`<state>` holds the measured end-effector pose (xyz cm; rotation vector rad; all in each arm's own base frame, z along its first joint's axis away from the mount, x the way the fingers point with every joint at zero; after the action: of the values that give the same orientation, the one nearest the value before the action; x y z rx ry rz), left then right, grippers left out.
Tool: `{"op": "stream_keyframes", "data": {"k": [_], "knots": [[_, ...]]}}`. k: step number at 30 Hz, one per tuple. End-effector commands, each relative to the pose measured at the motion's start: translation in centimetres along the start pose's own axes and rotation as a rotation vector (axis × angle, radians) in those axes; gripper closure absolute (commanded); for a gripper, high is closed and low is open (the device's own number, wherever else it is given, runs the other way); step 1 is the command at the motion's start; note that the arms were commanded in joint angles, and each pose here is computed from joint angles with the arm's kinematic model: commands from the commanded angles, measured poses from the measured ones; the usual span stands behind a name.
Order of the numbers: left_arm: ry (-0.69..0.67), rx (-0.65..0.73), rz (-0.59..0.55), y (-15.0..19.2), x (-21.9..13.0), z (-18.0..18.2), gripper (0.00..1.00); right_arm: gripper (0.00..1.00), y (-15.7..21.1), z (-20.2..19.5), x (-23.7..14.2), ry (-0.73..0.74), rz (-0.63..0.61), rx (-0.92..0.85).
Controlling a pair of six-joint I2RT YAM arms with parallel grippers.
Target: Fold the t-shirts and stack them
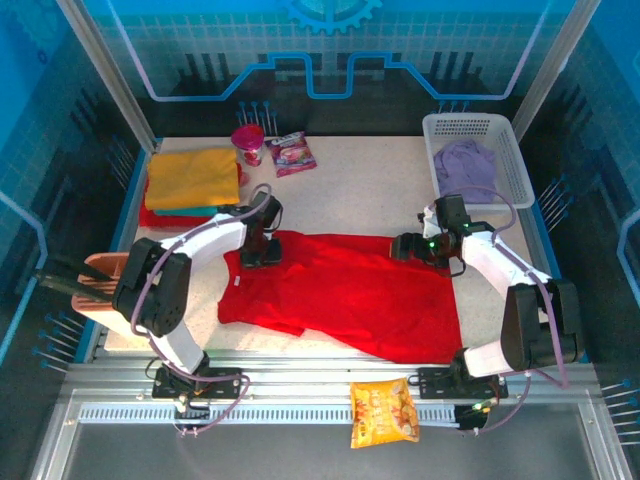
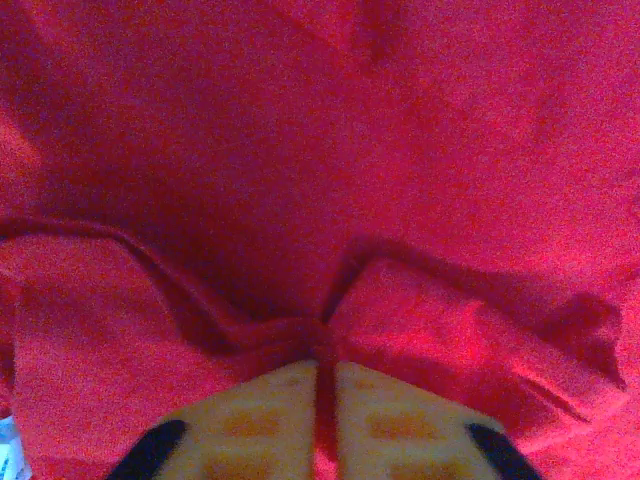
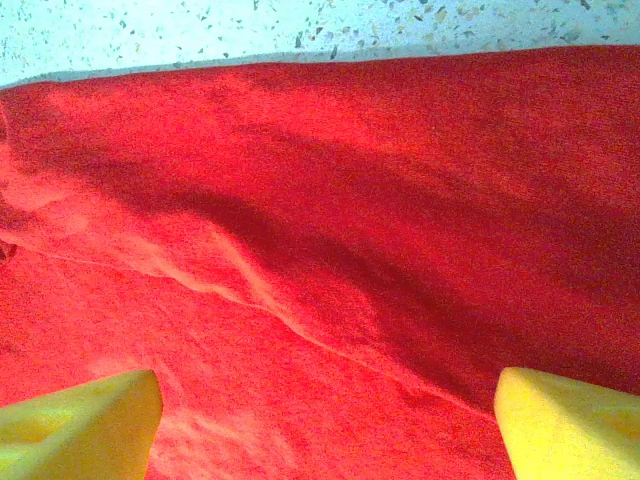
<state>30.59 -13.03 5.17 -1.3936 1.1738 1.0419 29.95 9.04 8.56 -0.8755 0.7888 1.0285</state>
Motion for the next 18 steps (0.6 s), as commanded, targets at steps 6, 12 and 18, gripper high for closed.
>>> {"op": "stream_keyframes", "data": {"k": [6, 12, 18], "knots": [[0.028, 0.003, -0.017, 1.5, -1.0, -1.3, 1.00, 0.13, 0.1, 0.6, 0.0, -0.015, 0.006, -0.009], [-0.007, 0.028, -0.102, 3.7, -2.9, -1.8, 1.00, 0.13, 0.1, 0.7, 0.0, -0.017, 0.006, -0.007], [-0.039, 0.006, -0.123, 7.7, -3.2, -1.7, 0.80, 0.13, 0.1, 0.9, 0.2, -0.019, 0.008, -0.009]]}}
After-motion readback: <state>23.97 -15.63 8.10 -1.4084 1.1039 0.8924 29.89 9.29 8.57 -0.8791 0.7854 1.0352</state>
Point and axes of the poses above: each hand's point on the last joint's axis, 136 mm out from that joint toward the fingers, its own x axis out along the fingers, its own z axis along the line the jaws close on, y = z × x, the point moved 1 cm from there along -x, back along the fingers, and after that the axes turned 7 degrees about x, right-handed, at the moved point
